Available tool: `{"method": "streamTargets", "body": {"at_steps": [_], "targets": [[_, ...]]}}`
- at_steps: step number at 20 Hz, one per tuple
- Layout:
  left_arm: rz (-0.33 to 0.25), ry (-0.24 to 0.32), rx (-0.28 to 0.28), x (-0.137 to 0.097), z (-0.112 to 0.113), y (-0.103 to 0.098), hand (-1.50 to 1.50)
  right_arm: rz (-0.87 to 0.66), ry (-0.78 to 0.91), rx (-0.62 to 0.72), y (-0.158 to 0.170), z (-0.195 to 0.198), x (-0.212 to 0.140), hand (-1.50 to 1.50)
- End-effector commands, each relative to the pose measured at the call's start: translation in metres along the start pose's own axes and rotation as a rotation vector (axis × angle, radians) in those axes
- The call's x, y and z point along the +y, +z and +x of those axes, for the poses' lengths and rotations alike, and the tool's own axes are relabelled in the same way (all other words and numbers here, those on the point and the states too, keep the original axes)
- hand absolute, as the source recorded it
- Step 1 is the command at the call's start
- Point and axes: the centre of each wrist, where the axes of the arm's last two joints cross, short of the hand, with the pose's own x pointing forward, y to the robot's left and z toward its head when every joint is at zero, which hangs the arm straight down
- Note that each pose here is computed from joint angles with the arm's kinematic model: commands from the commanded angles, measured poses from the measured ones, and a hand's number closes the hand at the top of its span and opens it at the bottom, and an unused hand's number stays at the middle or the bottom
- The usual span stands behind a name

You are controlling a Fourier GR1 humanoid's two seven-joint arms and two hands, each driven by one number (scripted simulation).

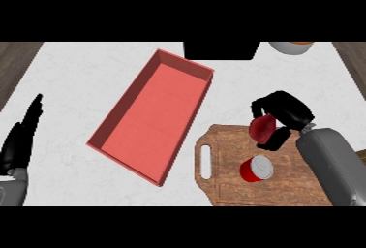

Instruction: Pick the pear from the cutting board and place it in the cardboard box

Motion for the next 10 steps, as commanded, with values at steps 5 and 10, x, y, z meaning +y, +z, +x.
{"method": "streamTargets", "body": {"at_steps": [5,10], "targets": [[0.005,0.002,0.006,-0.005,-0.001,-0.005,0.00,-0.290,0.030,0.117,-0.012,-0.002,-0.072,1.50],[0.000,-0.009,0.025,0.000,0.006,0.013,0.00,-0.452,0.014,-0.094,-0.002,0.017,-0.089,1.50]]}}
